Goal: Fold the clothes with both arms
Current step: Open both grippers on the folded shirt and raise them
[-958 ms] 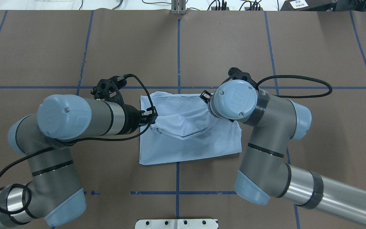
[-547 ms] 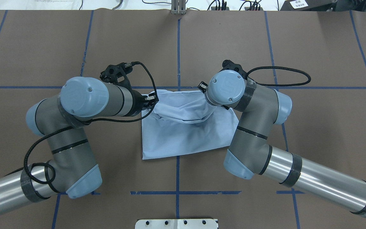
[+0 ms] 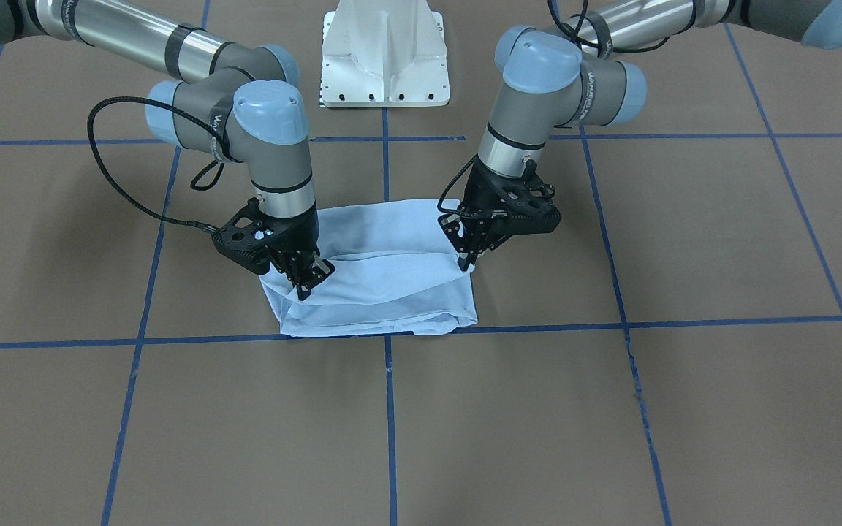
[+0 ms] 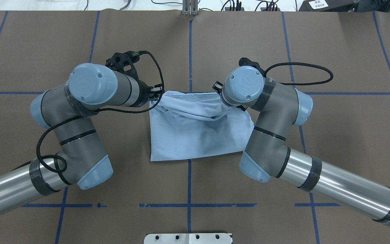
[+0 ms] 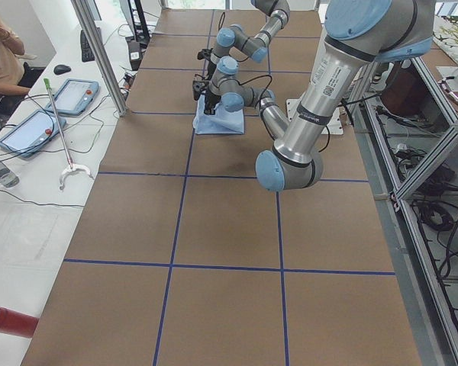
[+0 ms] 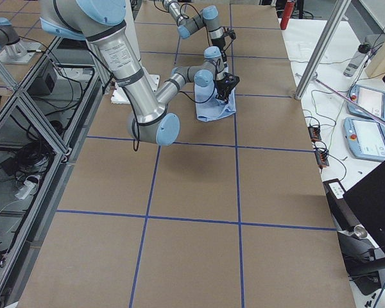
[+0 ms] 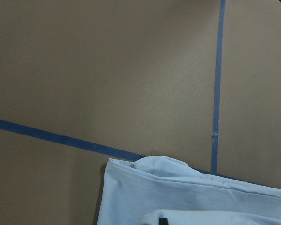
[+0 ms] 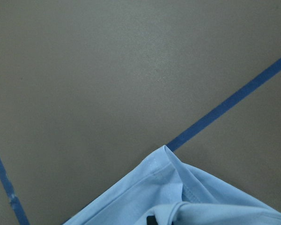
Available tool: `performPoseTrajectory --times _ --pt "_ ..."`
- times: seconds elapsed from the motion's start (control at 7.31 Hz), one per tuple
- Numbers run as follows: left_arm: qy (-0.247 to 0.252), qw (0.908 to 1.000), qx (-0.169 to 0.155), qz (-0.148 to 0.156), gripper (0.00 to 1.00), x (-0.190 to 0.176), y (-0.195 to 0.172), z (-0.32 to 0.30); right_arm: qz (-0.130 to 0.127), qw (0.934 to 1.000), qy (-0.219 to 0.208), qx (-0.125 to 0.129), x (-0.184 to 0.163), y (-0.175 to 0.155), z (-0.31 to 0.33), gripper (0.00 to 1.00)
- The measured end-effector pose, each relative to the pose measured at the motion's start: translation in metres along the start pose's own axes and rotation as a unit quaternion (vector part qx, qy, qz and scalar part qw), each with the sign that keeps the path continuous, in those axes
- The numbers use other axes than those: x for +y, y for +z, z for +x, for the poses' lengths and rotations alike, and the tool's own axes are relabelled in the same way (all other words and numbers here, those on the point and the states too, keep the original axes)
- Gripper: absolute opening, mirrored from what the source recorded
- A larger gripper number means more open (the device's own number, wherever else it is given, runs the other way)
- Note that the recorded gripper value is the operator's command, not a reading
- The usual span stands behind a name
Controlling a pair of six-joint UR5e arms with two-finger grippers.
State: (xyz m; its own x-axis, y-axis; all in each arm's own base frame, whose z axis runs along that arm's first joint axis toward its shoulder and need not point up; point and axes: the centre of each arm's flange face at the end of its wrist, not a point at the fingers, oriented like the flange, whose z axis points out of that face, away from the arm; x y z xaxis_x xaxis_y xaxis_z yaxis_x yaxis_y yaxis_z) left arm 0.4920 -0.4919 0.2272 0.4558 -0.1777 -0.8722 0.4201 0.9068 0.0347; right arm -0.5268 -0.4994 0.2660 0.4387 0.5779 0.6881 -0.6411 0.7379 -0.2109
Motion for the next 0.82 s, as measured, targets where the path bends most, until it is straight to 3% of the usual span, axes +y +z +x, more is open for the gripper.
performPoseTrajectory --times 0.55,0.68,0.82 --pt "0.024 0.9997 -0.003 0.004 0.00 -0.014 0.060 -0.012 0.002 0.9998 -0.012 0.014 -0.003 0.013 0.004 0.00" --pt "0.026 0.9996 -0.003 0.004 0.24 -0.015 0.063 -0.013 0.003 0.9998 -0.015 0.015 -0.004 0.015 0.005 0.53" --pt "0.027 0.9996 -0.001 0.004 0.98 -0.015 0.063 -0.014 0.003 0.9997 -0.018 0.017 -0.004 0.017 0.006 1.00"
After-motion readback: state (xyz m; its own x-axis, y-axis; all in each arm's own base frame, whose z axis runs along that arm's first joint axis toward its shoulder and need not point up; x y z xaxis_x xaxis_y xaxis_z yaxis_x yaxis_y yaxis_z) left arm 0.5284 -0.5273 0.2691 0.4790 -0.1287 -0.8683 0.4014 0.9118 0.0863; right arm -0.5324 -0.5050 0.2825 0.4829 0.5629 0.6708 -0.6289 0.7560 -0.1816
